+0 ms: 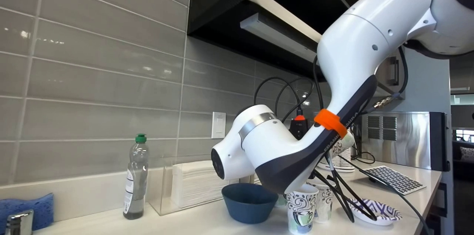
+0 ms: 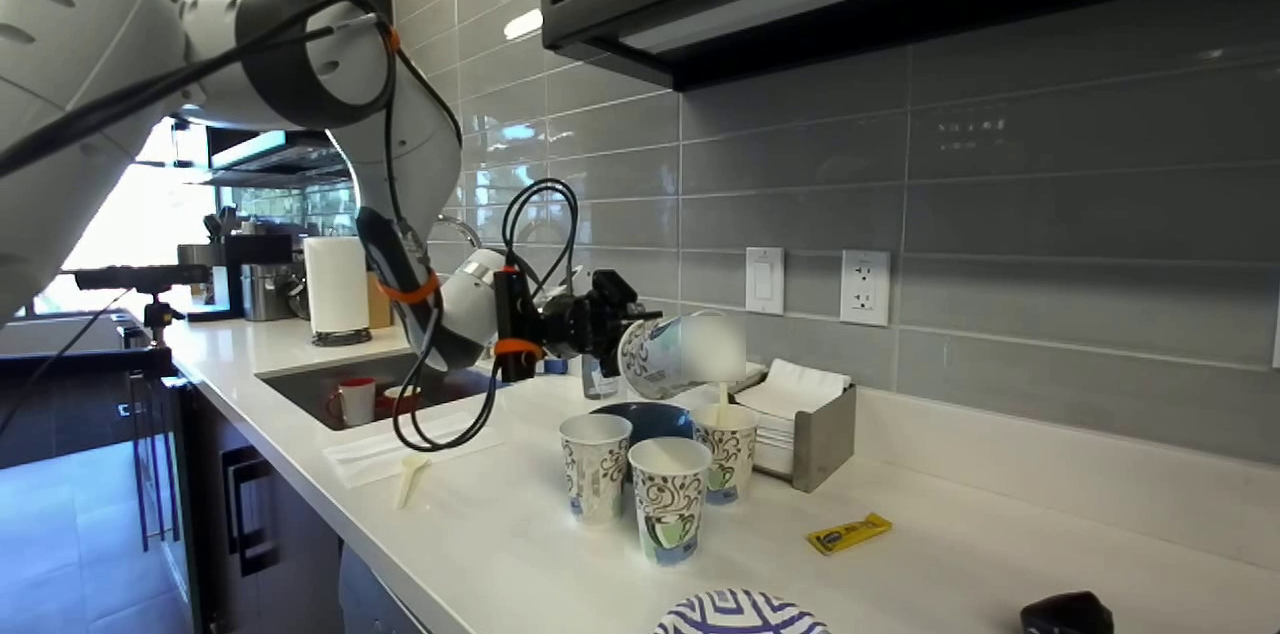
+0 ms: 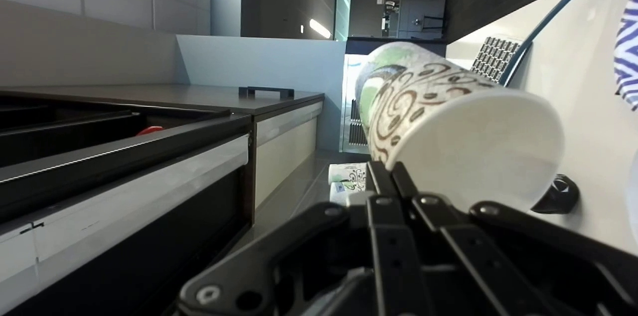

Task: Pick up the coffee up and pour the beans into the two coffee cups

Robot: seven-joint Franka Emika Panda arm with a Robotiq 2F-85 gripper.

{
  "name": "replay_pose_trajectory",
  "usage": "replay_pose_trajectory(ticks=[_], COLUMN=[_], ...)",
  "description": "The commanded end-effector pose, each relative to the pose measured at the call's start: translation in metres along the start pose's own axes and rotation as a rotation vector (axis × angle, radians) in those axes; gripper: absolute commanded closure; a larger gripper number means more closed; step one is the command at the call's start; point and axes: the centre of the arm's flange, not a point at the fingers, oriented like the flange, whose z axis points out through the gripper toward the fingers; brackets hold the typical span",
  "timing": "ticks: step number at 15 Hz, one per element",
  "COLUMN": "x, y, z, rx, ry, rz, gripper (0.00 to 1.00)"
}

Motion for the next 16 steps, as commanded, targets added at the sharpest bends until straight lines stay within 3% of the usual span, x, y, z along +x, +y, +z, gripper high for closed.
replay_pose_trajectory(ticks=[1, 9, 13, 16], x=[0.014, 0.024, 0.02, -0.001], y=[0.0, -0.007, 0.0, 0.02], z=[-0.008, -0.018, -0.009, 0.011], rx=[-0.057, -0.112, -0.064, -0.046], ry=[0.002, -0.001, -0.017, -0.05], rz=[-0.023, -0.06, -0.047, -0.031], gripper=[0.99, 0.99, 0.99, 0.99])
